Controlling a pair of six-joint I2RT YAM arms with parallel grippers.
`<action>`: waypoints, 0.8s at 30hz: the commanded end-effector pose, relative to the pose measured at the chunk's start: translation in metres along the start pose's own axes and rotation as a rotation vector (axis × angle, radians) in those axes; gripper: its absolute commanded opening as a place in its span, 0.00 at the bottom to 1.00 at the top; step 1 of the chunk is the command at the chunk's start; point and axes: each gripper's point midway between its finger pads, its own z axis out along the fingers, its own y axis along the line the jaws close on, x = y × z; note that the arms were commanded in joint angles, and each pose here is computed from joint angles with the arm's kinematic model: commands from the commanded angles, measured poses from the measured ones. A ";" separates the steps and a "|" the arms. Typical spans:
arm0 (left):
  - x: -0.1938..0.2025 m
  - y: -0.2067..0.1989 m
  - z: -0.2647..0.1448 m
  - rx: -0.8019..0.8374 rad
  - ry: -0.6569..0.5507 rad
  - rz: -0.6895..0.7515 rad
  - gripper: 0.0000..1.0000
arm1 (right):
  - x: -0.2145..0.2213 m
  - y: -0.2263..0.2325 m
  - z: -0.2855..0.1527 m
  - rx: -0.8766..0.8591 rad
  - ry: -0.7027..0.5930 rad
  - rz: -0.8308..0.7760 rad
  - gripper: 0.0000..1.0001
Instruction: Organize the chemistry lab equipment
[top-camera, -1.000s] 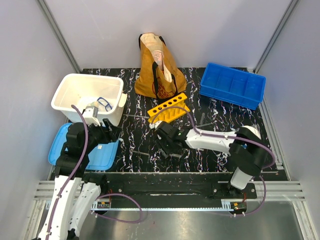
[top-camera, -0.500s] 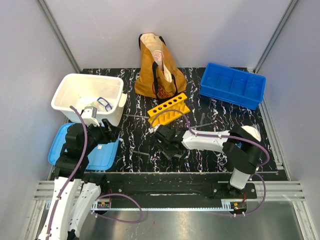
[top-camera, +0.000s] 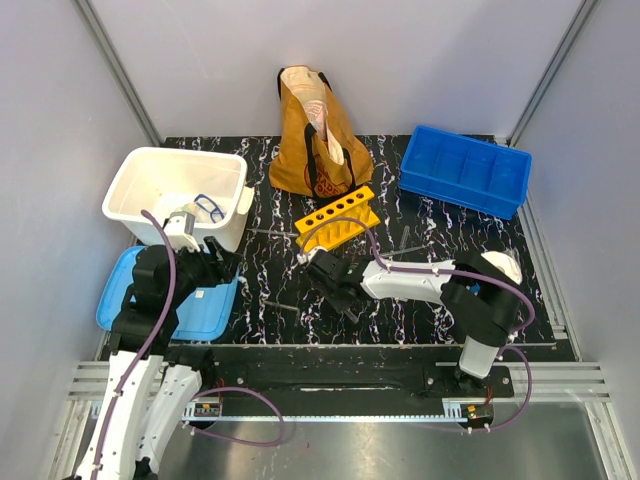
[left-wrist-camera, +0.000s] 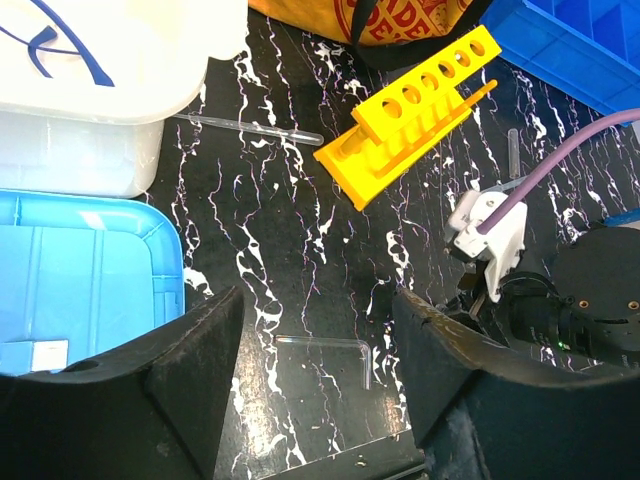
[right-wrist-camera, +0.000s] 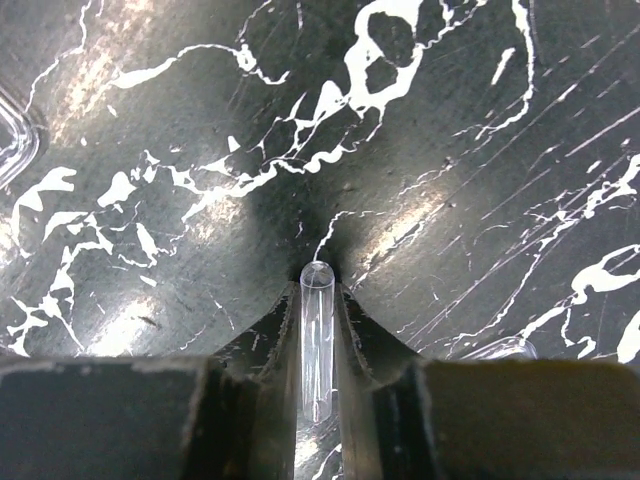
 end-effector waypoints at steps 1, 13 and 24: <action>-0.011 -0.006 0.003 0.021 -0.029 -0.005 0.64 | -0.033 -0.002 -0.011 0.042 -0.122 0.099 0.21; 0.021 -0.080 0.000 0.475 0.135 -0.224 0.65 | -0.117 0.024 -0.079 -0.138 -0.414 0.417 0.21; 0.039 -0.105 0.000 0.657 0.221 -0.297 0.68 | -0.174 0.042 -0.167 -0.431 -0.713 0.627 0.23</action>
